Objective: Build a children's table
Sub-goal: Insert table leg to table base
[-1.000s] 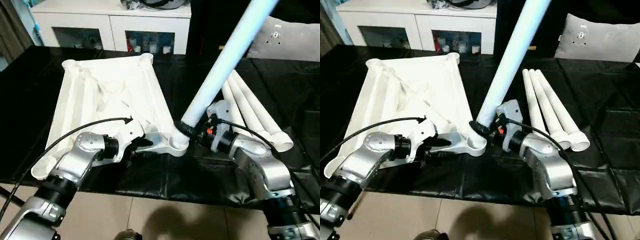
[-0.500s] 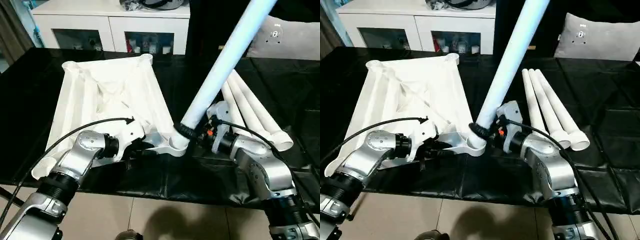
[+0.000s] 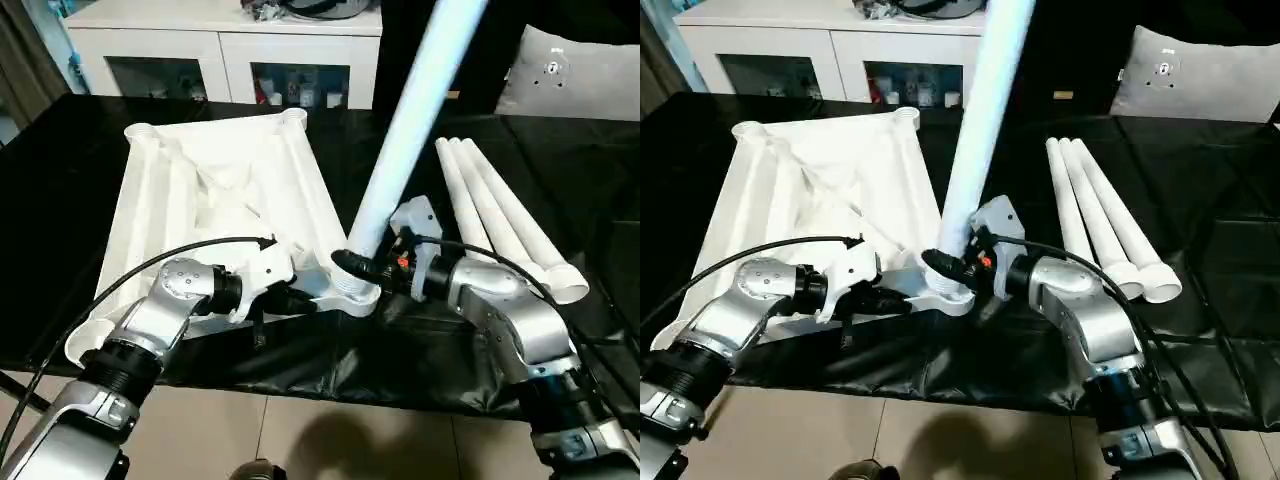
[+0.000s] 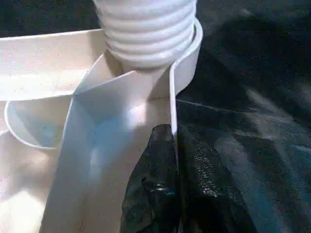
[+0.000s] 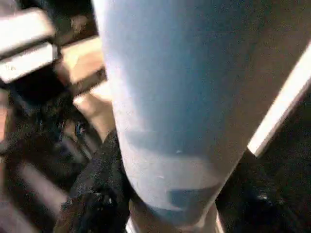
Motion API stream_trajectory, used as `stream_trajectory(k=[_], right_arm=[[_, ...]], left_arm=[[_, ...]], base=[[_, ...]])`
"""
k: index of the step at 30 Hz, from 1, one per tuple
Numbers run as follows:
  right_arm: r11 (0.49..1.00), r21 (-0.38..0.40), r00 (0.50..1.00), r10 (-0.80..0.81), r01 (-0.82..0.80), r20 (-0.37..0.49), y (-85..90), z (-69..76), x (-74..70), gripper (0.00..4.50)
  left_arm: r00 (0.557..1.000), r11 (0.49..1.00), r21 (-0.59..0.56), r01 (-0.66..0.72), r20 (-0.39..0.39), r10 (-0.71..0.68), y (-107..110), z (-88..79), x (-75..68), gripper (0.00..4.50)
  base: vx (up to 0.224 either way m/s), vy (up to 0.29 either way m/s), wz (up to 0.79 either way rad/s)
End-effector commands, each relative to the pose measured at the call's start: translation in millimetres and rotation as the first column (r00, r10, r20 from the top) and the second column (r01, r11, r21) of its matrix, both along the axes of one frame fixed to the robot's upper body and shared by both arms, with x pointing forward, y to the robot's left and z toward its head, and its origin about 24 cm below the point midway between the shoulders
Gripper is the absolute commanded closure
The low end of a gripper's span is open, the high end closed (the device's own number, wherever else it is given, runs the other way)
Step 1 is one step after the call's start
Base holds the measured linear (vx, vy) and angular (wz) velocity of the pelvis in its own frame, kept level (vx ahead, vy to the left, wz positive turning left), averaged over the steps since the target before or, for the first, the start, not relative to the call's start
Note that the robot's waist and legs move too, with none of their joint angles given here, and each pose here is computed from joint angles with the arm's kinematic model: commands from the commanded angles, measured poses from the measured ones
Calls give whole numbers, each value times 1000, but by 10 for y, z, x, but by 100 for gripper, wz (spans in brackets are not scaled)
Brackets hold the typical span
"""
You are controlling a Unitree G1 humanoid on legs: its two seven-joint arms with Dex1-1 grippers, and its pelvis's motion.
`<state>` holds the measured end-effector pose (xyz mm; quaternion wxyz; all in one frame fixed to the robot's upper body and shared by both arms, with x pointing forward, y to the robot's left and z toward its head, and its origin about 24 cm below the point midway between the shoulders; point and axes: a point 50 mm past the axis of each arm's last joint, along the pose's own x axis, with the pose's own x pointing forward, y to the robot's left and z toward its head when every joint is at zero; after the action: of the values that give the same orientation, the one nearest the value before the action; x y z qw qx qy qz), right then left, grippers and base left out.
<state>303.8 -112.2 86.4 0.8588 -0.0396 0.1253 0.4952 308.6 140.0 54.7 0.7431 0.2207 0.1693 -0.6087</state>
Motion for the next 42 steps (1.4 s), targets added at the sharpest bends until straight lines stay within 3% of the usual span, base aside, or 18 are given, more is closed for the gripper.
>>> stream_trajectory(k=[1,9,27,34,37,42], right_arm=[[998,-42,998,45,-46,-35,24,-26,-15,260],[992,-105,995,58,-66,-77,-45,-84,-5,260],[987,-134,989,67,-84,-129,-169,-93,-2,260],[995,-83,987,45,-59,-156,-160,-146,35,260],[999,32,976,11,-4,-217,-256,-240,7,260],[998,62,969,-11,27,-246,-314,-342,-43,261]], left_arm=[[996,996,30,89,-17,-88,-63,-39,-57,450],[990,989,35,142,-5,-142,-93,-1,-49,450],[982,980,69,188,2,-189,-69,11,-36,450],[979,978,58,201,18,-203,-127,41,-16,450],[985,984,53,170,20,-172,-112,33,12,450],[988,988,42,151,18,-152,-104,25,25,450]], base=[[0,0,0],[0,0,0],[0,0,0],[0,0,0],[0,0,0],[0,0,0]])
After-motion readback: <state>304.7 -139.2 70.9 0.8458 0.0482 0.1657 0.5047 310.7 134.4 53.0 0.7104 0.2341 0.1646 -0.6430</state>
